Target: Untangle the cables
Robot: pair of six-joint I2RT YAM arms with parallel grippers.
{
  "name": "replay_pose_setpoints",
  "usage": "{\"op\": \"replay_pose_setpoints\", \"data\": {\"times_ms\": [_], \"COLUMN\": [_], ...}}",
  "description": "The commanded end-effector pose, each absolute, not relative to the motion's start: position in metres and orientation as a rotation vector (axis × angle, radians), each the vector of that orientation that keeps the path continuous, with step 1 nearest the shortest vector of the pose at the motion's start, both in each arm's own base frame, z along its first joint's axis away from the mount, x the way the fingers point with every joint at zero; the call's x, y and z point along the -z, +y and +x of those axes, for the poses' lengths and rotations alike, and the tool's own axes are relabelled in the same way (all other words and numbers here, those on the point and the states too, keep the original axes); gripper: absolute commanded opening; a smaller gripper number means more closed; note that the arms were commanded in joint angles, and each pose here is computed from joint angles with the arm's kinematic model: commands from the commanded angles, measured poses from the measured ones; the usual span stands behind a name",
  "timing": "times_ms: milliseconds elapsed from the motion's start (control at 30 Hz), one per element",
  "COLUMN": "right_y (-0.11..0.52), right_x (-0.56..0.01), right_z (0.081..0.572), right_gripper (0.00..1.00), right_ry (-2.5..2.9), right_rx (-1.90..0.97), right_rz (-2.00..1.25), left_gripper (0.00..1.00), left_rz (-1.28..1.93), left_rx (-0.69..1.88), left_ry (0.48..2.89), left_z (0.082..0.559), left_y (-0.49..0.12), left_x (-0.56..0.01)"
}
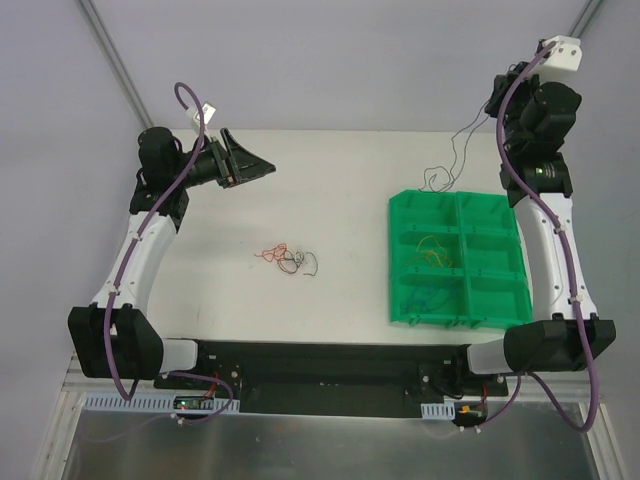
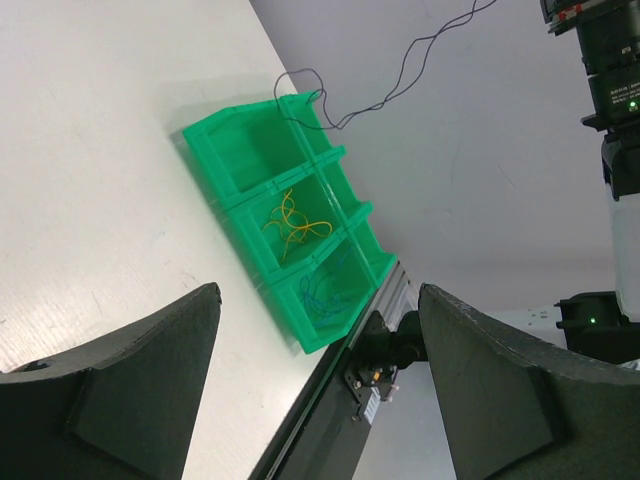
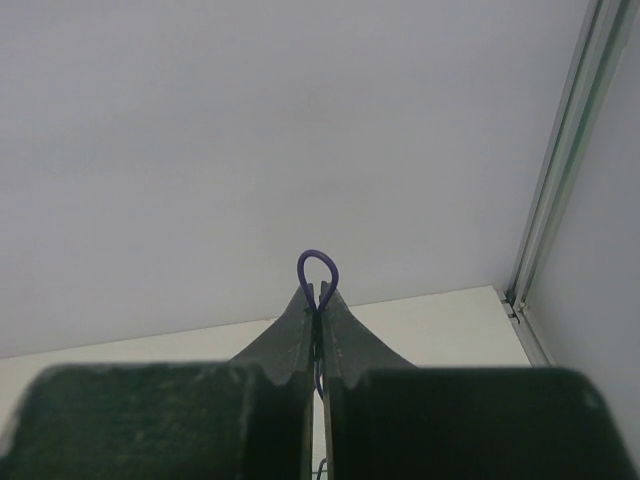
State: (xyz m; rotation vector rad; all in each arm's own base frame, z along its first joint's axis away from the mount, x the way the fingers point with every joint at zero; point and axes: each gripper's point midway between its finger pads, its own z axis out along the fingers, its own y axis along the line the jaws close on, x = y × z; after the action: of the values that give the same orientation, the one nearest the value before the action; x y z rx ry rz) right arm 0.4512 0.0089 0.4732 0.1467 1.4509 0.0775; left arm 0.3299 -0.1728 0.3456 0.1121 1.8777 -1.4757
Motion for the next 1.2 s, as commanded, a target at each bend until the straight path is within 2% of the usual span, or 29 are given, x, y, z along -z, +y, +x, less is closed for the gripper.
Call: {"op": "replay_pose_setpoints", "data": {"times_ms": [0, 567, 967, 1167], "right_y": [0.004, -0.011, 0.02, 0.04], "right_x": [-0.478, -0.382, -0.213, -0.149], "right_z": [0.444, 0.456, 0.469, 0.469], "right_gripper": [0.0, 0.0, 0.0, 0.0], "right_ry": [1.428, 1.573, 1.905, 2.125], "right_rx": [-0.075, 0.003, -0.193, -0.237], "right_rz": [0.157, 0.188, 0.327, 0.414], "left_gripper": [0.79, 0.8, 0.8, 0.8], "left_rz": [0.179, 0.19, 0.189, 0.194], "left_rx": [1.48, 1.487, 1.489, 1.486], "left_ry": [1.824, 1.827, 1.829, 1.826], "left_z": [0.324, 0.323, 0.323, 0.323], "left_y": [-0.174, -0.177, -0.178, -0.177], "left_x": [-0.359, -0.359, -0.358, -0.359]}}
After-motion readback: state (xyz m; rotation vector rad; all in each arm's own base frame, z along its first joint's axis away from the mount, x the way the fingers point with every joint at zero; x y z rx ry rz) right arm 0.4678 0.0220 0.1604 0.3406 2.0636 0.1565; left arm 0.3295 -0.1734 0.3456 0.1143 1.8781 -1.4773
